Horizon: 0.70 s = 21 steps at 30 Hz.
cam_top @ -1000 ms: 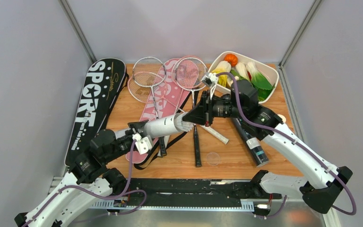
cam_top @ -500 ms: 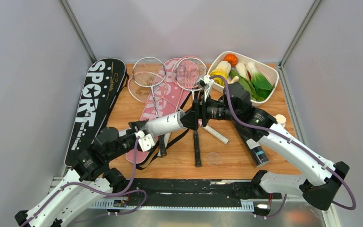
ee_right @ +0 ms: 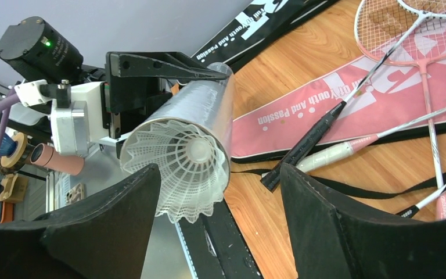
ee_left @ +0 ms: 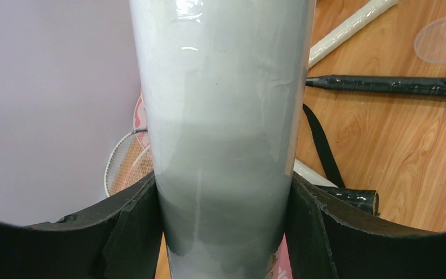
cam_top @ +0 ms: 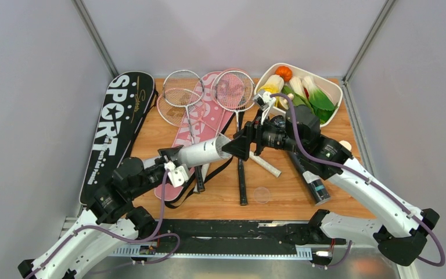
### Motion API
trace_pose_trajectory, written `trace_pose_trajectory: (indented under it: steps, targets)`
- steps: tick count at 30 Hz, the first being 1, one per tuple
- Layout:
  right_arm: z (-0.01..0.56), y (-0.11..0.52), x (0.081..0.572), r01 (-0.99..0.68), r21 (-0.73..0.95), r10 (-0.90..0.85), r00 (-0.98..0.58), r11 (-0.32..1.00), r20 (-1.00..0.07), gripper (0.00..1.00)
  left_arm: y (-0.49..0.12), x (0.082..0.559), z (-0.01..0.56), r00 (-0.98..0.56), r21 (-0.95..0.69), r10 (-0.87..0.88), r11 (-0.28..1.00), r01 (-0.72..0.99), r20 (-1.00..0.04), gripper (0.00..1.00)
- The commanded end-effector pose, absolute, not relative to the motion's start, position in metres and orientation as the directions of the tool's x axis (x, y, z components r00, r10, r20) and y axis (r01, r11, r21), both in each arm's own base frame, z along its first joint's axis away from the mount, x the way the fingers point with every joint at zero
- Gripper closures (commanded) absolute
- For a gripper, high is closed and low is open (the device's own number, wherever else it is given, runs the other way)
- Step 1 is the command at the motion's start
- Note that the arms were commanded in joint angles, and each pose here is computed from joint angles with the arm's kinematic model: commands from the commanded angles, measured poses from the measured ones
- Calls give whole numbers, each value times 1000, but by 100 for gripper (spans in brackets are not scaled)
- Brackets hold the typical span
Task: Pack up the badminton gear
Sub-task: Place the shuttlecock at the shuttle tube, then adjust the shuttlecock in the shuttle tube.
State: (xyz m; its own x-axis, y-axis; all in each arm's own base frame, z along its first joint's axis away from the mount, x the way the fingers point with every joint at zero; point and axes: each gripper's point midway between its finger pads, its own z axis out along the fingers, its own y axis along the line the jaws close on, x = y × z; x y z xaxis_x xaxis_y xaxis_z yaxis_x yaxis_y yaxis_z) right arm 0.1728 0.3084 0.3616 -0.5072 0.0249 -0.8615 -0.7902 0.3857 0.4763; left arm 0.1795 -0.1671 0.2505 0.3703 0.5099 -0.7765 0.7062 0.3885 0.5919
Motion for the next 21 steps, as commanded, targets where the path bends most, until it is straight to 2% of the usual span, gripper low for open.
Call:
trace_pose_trajectory:
  steps: [1,9,17,21]
  targets:
    - [367,303,174,-776,481,51,-507,409,-861,22,-173,178,289,462,624,428,418,661,-777,64]
    - [348,320,179,-778,496,2,-537,386,-844,24,-176,175,291,474,618,403,419,665,-783,64]
    - [319,353,178,-777,565,-72,-603,279,-794,35,-184,176,294,486,609,370,416,675,-792,64]
    - [317,352,179,-781,553,-71,-594,289,-801,34,-185,178,291,483,612,380,414,673,-789,64]
